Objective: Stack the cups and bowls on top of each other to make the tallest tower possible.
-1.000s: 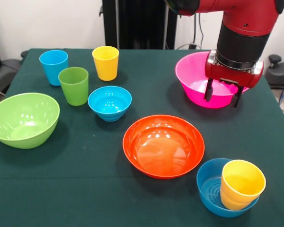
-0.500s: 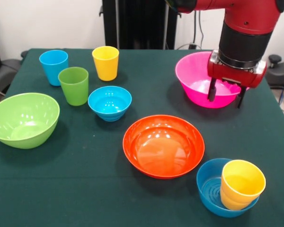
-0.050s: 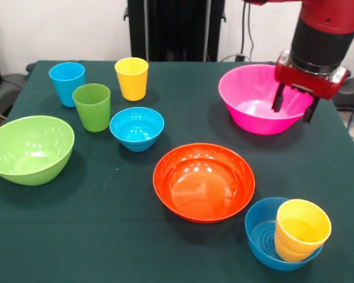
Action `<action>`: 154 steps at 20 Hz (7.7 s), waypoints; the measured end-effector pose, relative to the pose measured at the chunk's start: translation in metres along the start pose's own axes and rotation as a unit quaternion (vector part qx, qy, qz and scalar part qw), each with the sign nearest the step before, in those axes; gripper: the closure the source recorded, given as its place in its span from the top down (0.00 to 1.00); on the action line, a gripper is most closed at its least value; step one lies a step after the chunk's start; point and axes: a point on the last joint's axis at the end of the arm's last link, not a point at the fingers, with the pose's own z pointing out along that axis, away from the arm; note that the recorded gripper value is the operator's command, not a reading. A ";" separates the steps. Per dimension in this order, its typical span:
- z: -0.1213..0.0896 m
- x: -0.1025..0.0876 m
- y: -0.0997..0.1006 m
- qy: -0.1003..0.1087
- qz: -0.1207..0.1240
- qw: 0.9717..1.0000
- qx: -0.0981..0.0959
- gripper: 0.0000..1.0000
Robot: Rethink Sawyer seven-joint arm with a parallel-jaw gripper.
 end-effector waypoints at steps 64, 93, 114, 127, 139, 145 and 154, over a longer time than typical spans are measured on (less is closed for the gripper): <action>0.010 0.085 -0.008 0.000 0.169 0.984 0.054 1.00; 0.109 0.113 -0.046 0.001 0.155 0.980 0.127 1.00; 0.102 0.051 -0.057 -0.005 0.178 0.977 0.117 0.00; 0.073 -0.063 -0.023 -0.039 0.168 0.978 0.121 0.00; 0.044 -0.091 0.018 -0.020 0.162 0.979 0.125 0.00; 0.029 -0.096 0.027 -0.009 0.134 0.983 0.125 0.00; 0.006 -0.106 0.020 0.030 0.096 0.984 0.146 0.00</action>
